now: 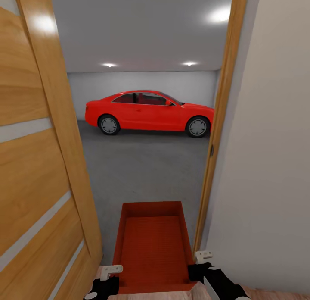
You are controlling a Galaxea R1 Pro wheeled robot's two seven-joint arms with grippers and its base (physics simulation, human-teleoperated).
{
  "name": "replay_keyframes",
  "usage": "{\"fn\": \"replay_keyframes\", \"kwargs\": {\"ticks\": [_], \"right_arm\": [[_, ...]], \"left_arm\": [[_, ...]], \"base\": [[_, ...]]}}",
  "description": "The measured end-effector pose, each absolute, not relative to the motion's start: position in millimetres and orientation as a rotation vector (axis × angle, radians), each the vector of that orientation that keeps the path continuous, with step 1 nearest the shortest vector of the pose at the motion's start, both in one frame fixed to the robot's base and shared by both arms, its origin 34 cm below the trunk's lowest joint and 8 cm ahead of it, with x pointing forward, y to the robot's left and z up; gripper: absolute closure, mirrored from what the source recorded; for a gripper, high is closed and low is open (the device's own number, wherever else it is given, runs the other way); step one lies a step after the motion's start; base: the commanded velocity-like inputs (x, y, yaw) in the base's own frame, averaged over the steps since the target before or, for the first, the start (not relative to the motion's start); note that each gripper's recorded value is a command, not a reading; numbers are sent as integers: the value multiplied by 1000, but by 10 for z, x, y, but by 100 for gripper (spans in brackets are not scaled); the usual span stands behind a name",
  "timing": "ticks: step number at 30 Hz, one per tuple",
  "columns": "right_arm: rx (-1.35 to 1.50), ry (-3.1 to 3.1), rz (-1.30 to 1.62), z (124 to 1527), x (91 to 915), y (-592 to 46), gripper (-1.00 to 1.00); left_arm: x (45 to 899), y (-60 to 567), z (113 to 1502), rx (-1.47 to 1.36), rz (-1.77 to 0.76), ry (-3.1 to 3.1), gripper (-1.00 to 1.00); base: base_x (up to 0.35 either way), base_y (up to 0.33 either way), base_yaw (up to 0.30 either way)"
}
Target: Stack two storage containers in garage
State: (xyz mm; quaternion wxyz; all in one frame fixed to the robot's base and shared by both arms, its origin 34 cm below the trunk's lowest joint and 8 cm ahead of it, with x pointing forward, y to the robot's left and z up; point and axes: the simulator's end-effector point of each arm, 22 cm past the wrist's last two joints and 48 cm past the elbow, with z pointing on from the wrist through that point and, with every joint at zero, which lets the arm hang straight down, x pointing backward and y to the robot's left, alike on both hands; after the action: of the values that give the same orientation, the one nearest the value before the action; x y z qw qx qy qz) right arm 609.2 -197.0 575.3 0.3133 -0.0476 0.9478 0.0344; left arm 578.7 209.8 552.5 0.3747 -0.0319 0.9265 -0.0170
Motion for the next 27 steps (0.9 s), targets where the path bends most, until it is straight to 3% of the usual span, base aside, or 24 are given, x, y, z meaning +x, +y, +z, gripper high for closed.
{"fn": "replay_keyframes", "kwargs": {"ticks": [27], "right_arm": [[-130,2499,94,5755,6095,-1992,100]], "left_arm": [[5785,2074,5526,-85,-47,2371,100]], "base": [[102,48,-43]]}}
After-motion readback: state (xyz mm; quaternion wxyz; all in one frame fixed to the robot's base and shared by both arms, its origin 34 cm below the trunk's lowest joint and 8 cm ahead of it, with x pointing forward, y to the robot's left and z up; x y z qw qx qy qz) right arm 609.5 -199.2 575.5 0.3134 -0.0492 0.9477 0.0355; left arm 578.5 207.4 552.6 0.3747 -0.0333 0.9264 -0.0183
